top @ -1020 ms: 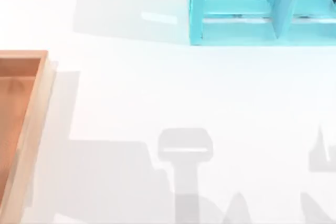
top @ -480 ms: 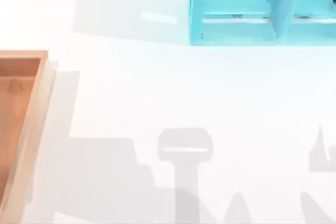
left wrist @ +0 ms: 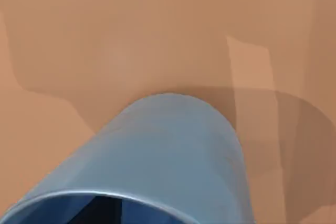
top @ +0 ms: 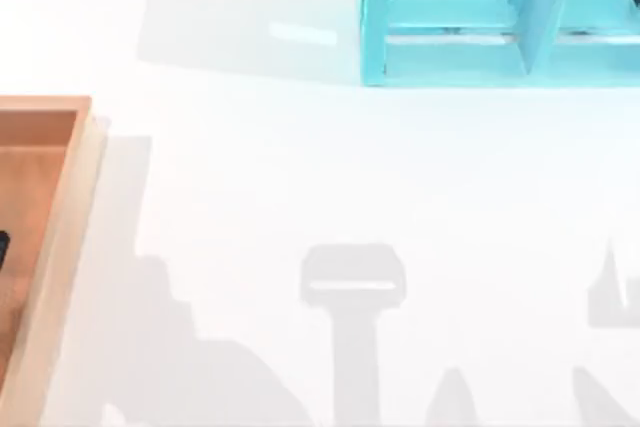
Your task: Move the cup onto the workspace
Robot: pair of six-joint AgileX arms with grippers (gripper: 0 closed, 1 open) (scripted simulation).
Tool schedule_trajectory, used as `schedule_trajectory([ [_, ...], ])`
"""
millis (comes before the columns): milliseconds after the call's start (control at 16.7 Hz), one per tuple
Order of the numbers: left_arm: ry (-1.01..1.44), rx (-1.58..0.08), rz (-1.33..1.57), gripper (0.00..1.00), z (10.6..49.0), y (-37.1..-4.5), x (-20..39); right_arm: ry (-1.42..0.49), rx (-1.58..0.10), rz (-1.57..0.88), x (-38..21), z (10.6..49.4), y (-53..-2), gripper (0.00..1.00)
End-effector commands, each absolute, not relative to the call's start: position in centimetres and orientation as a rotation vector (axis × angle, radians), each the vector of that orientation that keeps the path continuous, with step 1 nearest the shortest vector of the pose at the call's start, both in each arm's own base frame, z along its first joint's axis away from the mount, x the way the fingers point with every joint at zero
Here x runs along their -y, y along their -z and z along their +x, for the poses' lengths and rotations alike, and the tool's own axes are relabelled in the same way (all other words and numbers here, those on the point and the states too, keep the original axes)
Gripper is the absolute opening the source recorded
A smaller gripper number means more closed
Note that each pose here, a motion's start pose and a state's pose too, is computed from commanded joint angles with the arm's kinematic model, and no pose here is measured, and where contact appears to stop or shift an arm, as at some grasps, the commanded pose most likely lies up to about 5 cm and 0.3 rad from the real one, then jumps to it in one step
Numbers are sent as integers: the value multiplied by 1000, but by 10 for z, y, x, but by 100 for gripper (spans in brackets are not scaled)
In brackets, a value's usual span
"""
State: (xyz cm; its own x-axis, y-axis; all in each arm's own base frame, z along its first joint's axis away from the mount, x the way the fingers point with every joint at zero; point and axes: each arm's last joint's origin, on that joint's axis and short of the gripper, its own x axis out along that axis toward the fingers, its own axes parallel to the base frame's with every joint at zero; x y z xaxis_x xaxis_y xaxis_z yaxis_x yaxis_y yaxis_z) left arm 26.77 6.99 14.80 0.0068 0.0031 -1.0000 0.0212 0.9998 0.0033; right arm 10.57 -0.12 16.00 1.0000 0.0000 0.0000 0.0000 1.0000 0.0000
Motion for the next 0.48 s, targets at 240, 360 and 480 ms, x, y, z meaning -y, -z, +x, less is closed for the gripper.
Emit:
schedule_trajectory([
  [240, 15, -1567, 19, 100, 267, -145, -70, 0, 0, 0, 1, 106, -160, 100],
  [360, 15, -1567, 19, 85, 267, -145, -70, 0, 0, 0, 1, 106, -160, 100],
  [480, 15, -1567, 19, 70, 267, -145, -70, 0, 0, 0, 1, 106, -160, 100],
])
